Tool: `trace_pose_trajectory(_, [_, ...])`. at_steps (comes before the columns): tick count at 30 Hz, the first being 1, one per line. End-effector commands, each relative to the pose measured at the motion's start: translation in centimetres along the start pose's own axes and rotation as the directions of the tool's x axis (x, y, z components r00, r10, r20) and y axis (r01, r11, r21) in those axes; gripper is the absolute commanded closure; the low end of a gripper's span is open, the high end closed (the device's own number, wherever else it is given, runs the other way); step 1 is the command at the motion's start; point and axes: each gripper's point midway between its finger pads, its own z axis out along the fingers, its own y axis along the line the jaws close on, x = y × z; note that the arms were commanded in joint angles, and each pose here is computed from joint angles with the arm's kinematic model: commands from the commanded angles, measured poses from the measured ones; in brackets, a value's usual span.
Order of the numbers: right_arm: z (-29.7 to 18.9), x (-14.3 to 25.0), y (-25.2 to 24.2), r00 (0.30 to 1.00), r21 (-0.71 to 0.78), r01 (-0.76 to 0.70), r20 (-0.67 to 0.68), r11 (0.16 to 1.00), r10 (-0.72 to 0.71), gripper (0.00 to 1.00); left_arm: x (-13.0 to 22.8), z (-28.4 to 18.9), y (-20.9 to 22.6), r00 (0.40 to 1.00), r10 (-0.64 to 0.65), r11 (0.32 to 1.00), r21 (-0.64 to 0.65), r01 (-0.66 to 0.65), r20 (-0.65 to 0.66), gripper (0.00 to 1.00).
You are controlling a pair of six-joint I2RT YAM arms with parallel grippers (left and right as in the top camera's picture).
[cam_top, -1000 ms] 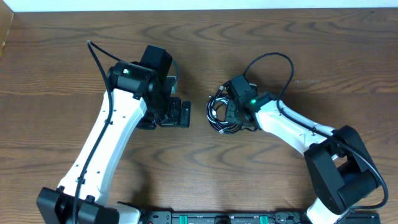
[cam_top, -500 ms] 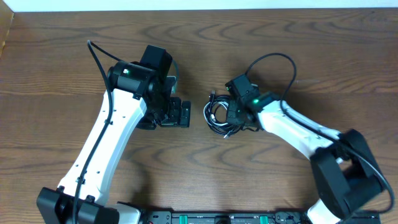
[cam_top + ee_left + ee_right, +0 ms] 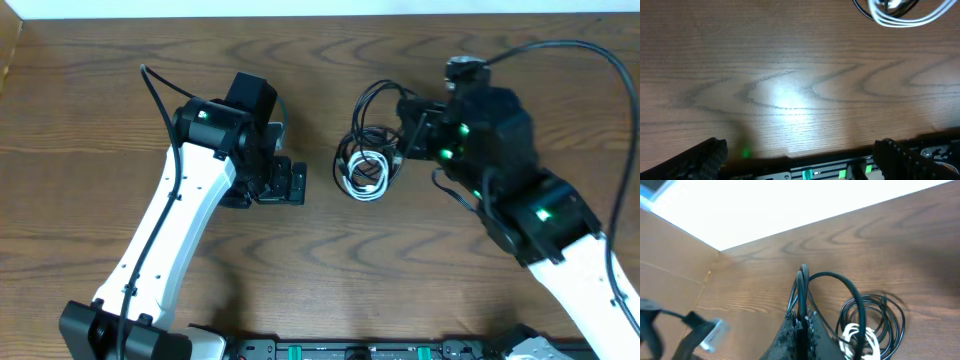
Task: Untangle cables
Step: 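Lift the black cable with the right gripper and pull it up-right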
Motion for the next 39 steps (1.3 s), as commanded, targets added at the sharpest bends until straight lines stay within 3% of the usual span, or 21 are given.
trace_pose_trajectory(1, [0.4, 0.7, -0.7, 1.0, 0.028, 0.016, -0.028, 0.999, -0.015, 0.99, -0.1, -0.2, 0.1, 1.0, -0.005, 1.0, -0.012, 0.005, 0.007, 0.02])
trace_pose_trajectory(7, [-0.2, -1.6, 1.0, 0.997, -0.032, 0.052, 0.058, 0.998, -0.05, 0.99, -0.1, -0.2, 0.1, 1.0, -0.005, 1.0, -0.011, 0.005, 0.008, 0.02])
trace_pose_trajectory(15, [-8.7, -11.8, 8.1, 0.933, -0.145, 0.169, 0.341, 0.975, -0.111, 0.99, -0.1, -0.2, 0.1, 1.0, -0.005, 1.0, -0.011, 0.005, 0.008, 0.02])
trace_pose_trajectory(22, [-16.0, -17.8, 8.6, 0.844, -0.005, 0.186, 0.514, 0.982, -0.157, 0.99, -0.1, -0.2, 0.1, 1.0, -0.005, 1.0, -0.011, 0.005, 0.008, 0.02])
trace_pose_trajectory(25, [-15.2, -16.7, 7.2, 0.865, 0.059, 0.187, 0.462, 0.981, -0.193, 0.99, -0.1, -0.2, 0.1, 1.0, -0.005, 1.0, -0.012, 0.005, 0.007, 0.02])
trace_pose_trajectory(30, [-8.7, -11.4, 4.0, 0.951, 0.149, 0.211, 0.197, 0.966, -0.239, 0.99, -0.1, -0.2, 0.1, 1.0, -0.005, 1.0, -0.011, 0.005, 0.008, 0.02])
trace_pose_trajectory(34, [-3.8, -7.6, 3.1, 0.98, 0.138, 0.196, 0.008, 0.971, -0.199, 0.99, -0.1, -0.2, 0.1, 1.0, -0.005, 1.0, -0.011, 0.005, 0.008, 0.02])
trace_pose_trajectory(39, [-0.9, -5.4, 3.4, 0.976, 0.085, 0.202, -0.098, 0.976, -0.193, 0.99, -0.1, -0.2, 0.1, 1.0, -0.005, 1.0, -0.012, 0.005, 0.007, 0.02])
